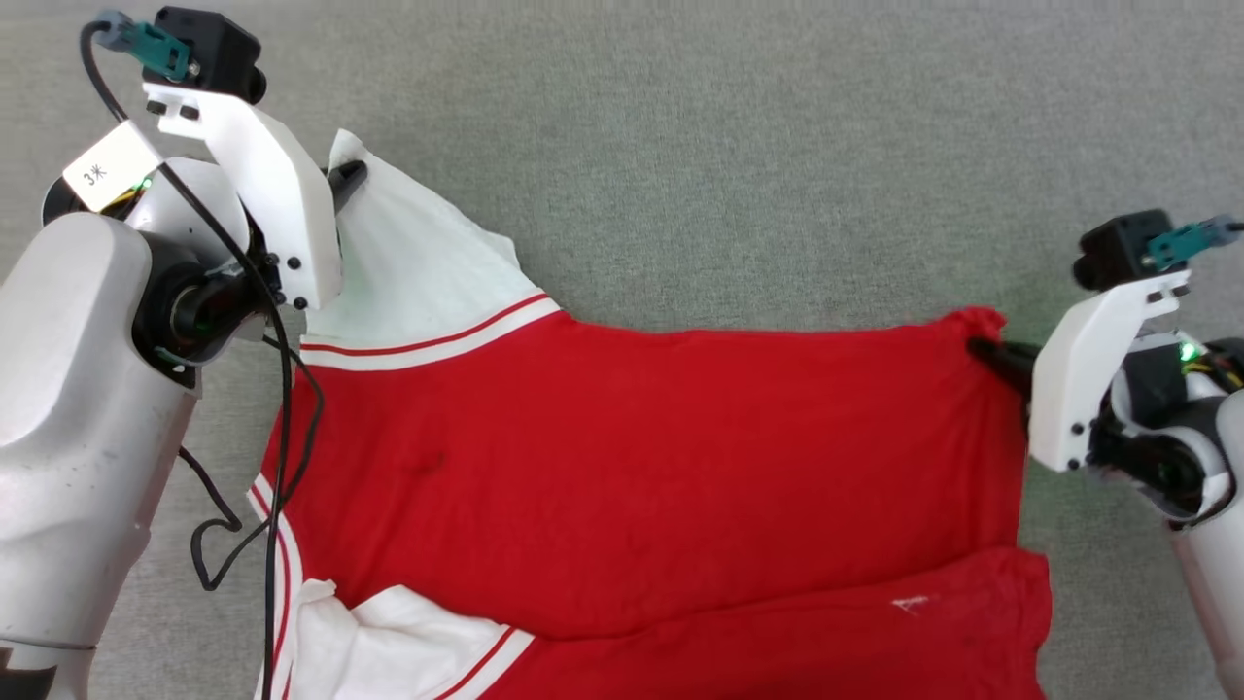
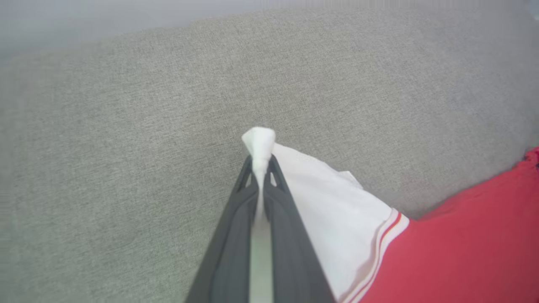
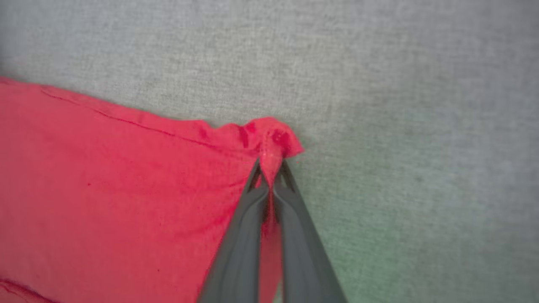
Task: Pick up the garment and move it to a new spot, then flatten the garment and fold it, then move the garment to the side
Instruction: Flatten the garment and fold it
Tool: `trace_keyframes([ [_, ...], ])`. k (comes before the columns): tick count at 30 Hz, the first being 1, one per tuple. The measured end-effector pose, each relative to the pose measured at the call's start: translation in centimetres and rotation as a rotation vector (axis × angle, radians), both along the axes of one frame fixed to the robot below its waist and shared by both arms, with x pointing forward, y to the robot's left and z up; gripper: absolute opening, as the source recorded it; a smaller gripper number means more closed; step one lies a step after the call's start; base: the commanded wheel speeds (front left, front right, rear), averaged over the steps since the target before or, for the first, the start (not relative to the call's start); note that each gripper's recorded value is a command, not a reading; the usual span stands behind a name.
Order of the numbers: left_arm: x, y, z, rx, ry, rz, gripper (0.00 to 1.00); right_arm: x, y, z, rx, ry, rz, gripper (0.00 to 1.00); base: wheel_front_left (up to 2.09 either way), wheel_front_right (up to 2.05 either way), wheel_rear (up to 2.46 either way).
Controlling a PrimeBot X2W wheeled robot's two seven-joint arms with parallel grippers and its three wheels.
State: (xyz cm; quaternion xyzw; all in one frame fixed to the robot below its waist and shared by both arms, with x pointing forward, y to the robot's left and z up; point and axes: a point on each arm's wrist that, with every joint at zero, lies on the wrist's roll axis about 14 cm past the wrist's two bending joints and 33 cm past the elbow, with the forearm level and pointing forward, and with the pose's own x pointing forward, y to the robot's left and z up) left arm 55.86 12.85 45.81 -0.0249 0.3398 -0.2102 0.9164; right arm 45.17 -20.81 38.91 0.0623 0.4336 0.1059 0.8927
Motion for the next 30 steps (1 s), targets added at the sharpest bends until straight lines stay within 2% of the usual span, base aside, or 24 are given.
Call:
trace_keyframes([
  [7,-0.9,1.0,3.5,-0.013,-0.111,0.036,0.0,1.3,-0.5,3.9,-0.01,-0.131,-0.025,0.0,0.0,0.0,0.0],
  [11,-2.1,1.6,4.2,-0.031,-0.138,0.056,0.0,0.4,-0.2,4.3,-0.011,-0.143,-0.023,0.0,0.0,0.0,0.0],
  [17,-6.2,4.1,3.9,-0.078,-0.183,0.16,0.0,-2.7,0.3,3.9,0.024,-0.165,-0.051,0.0,0.0,0.0,0.0],
  [19,-9.3,5.4,2.1,-0.093,-0.157,0.222,0.0,-4.5,0.3,3.1,0.04,-0.157,-0.075,0.0,0.0,0.0,0.0],
  [20,-9.3,5.4,2.1,-0.093,-0.157,0.222,0.0,-4.5,0.3,3.1,0.04,-0.157,-0.075,0.0,0.0,0.0,0.0],
  [30,-19.0,6.4,-2.7,-0.182,-0.039,0.387,0.0,-8.7,0.3,1.1,0.079,-0.162,-0.152,0.0,0.0,0.0,0.0],
])
